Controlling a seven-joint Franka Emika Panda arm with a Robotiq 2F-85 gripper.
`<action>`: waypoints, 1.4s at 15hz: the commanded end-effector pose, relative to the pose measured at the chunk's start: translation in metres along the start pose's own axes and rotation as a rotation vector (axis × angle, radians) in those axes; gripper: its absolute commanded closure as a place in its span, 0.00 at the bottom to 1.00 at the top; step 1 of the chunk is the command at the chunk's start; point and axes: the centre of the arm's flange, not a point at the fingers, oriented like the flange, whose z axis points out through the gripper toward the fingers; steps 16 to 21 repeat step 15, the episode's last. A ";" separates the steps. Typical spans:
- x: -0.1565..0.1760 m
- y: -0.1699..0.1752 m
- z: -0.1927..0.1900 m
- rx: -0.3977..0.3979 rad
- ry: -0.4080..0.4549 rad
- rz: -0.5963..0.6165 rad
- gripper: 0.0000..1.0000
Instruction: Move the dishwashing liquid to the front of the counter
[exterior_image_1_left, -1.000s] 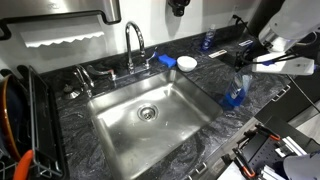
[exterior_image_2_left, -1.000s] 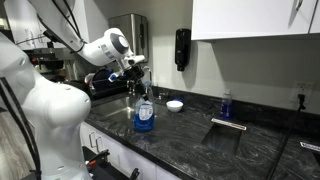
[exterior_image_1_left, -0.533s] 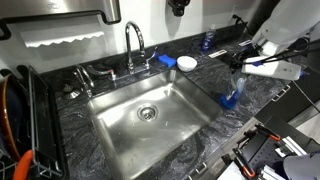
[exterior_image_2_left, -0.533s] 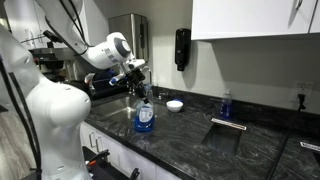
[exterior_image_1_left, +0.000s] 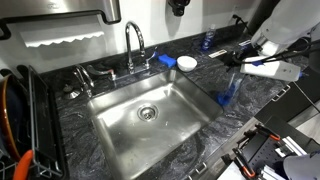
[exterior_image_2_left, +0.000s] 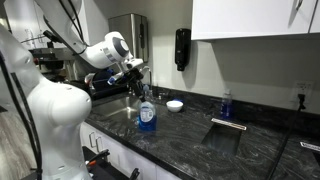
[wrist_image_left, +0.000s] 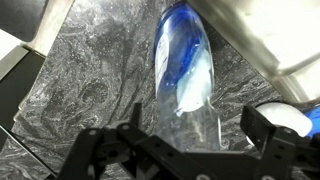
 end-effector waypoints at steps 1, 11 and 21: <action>-0.006 0.015 -0.003 -0.006 -0.026 -0.016 0.00; -0.019 0.026 -0.058 0.003 -0.550 -0.062 0.00; 0.008 0.033 -0.106 0.090 -0.676 -0.024 0.00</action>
